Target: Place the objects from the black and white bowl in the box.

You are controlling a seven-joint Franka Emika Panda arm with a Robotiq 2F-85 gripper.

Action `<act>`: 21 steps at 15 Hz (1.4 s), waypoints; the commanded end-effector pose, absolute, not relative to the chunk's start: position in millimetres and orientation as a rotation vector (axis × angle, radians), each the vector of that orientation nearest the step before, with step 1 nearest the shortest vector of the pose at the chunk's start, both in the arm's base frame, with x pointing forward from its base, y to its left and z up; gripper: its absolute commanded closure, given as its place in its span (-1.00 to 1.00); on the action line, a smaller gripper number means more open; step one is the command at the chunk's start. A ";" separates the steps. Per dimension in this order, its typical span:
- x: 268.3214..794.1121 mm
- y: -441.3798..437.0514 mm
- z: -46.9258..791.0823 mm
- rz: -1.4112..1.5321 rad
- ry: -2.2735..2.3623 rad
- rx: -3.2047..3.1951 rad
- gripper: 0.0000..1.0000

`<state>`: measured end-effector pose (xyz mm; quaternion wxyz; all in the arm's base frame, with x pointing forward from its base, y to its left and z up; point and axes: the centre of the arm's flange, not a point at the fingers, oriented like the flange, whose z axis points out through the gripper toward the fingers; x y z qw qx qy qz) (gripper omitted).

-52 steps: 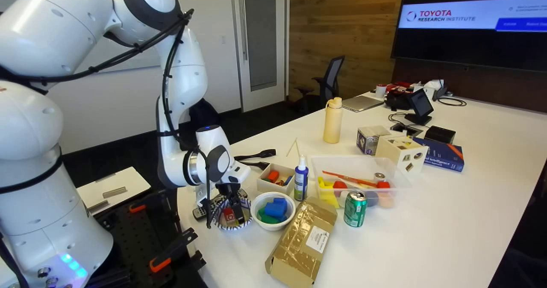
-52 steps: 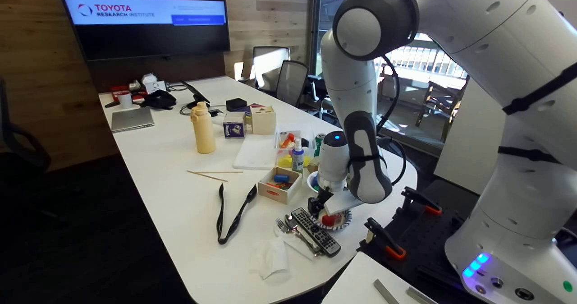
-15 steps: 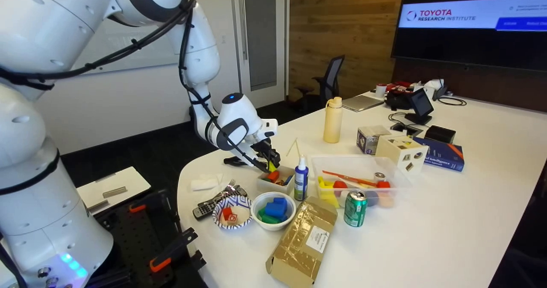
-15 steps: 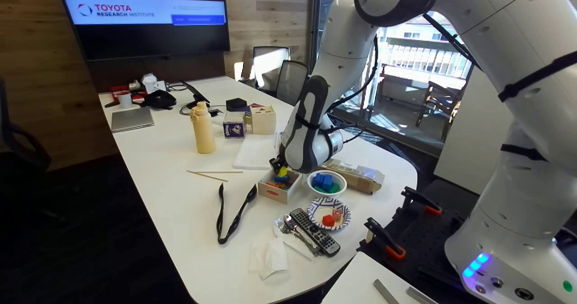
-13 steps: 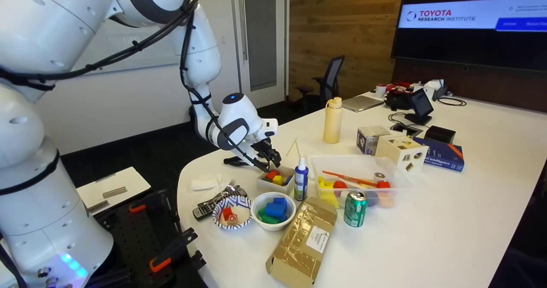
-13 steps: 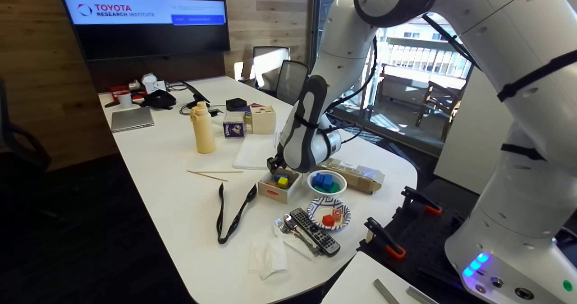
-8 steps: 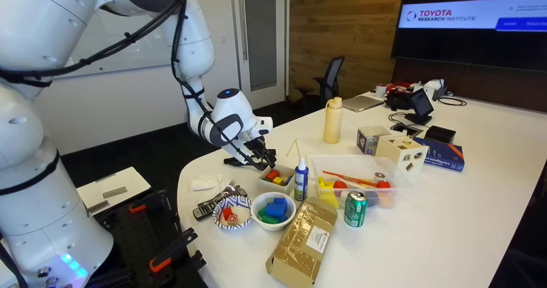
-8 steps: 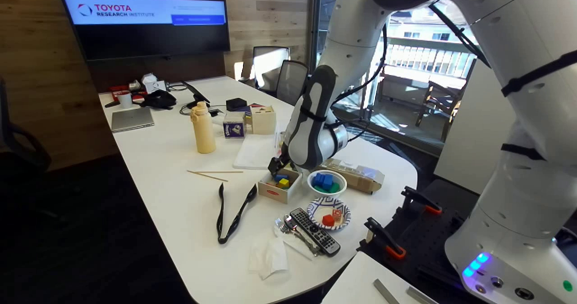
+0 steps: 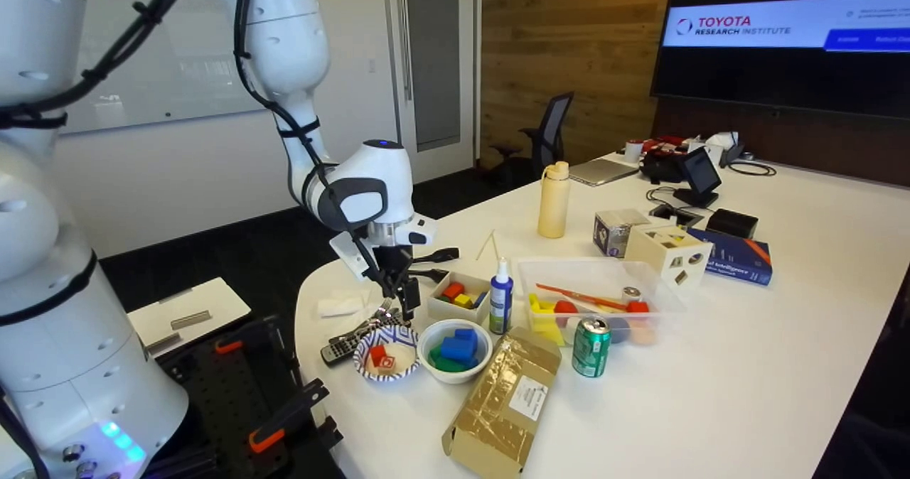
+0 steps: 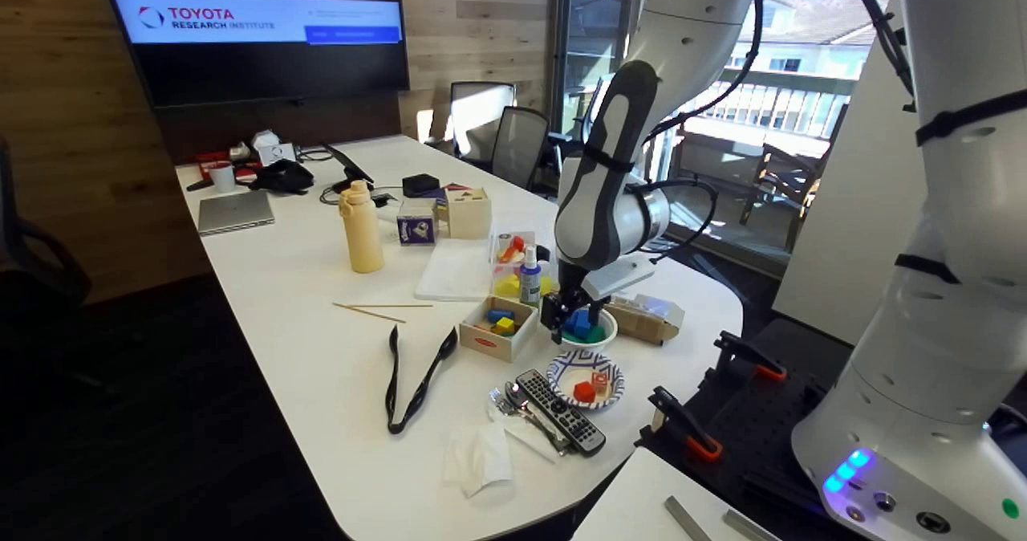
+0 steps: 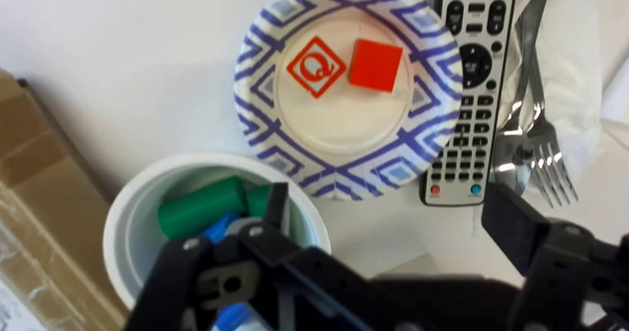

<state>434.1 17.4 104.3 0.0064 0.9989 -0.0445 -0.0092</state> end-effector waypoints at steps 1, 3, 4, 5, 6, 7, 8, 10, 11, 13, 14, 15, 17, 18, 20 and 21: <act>424.6 27.1 90.6 -0.155 -0.180 3.177 -1.00; 425.1 36.1 84.2 -0.174 -0.192 3.201 -1.00; 424.5 39.2 80.0 -0.188 -0.201 3.206 -1.00; 422.8 40.5 75.7 -0.206 -0.213 3.211 -1.00; 419.9 40.1 71.4 -0.224 -0.232 3.209 -1.00; 416.2 38.1 66.8 -0.238 -0.258 3.201 -1.00; 411.6 35.7 61.0 -0.253 -0.282 3.198 -1.00; 403.8 31.9 48.2 -0.280 -0.341 3.196 -1.00; 401.1 30.3 43.2 -0.287 -0.369 3.192 -1.00; 397.1 27.1 35.5 -0.297 -0.413 3.193 -1.00; 395.3 25.8 33.0 -0.299 -0.442 3.192 -1.00; 394.2 24.0 30.3 -0.298 -0.470 3.189 -1.00; 390.9 19.4 26.5 -0.281 -0.536 3.167 -1.00; 388.7 17.3 24.5 -0.270 -0.581 3.158 -1.00; 386.3 13.5 20.9 -0.237 -0.662 3.135 -1.00; 384.9 11.8 19.7 -0.214 -0.705 3.126 -1.00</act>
